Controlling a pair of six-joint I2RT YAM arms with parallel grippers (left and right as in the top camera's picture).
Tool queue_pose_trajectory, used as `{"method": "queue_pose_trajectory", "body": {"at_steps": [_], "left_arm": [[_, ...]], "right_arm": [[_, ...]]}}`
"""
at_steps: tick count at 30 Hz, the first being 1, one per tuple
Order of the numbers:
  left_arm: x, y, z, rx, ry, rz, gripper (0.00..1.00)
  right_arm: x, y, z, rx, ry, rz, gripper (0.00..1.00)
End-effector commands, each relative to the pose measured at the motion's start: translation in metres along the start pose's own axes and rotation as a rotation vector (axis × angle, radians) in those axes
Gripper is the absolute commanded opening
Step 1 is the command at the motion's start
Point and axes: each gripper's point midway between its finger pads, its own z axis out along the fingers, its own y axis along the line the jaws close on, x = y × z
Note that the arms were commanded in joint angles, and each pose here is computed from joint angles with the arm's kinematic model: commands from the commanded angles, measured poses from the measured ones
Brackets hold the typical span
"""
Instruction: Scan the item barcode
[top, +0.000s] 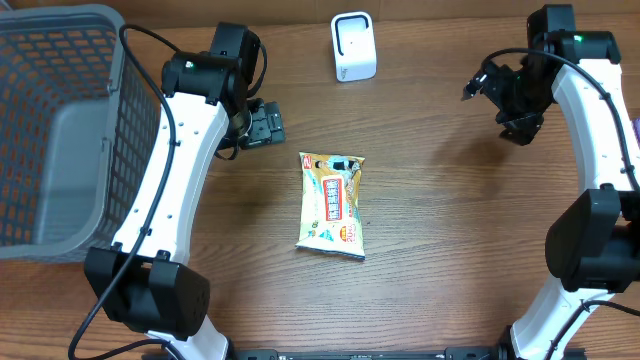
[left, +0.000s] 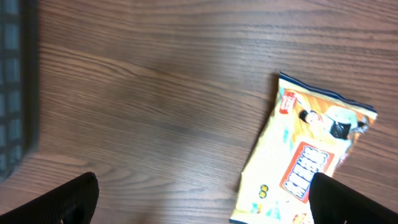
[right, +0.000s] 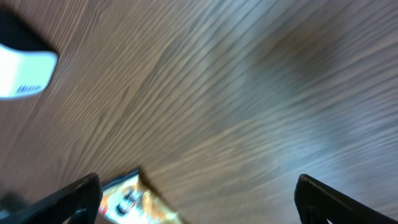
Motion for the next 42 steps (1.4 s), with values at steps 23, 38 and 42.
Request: {"method": "queue_pose_trajectory", "body": {"at_steps": [23, 38, 42], "left_arm": [[0.015, -0.003, 0.06, 0.016, 0.227, -0.014, 1.0], [0.025, -0.001, 0.084, 0.006, 0.251, -0.007, 0.85], [0.03, 0.001, 0.094, 0.001, 0.262, -0.006, 0.84]], "right_arm": [[0.188, 0.099, 0.157, -0.151, 0.222, -0.455, 1.0], [0.21, 0.088, 0.205, -0.082, 0.289, -0.373, 0.81], [0.216, 0.084, 0.218, -0.063, 0.304, -0.35, 0.58]]}}
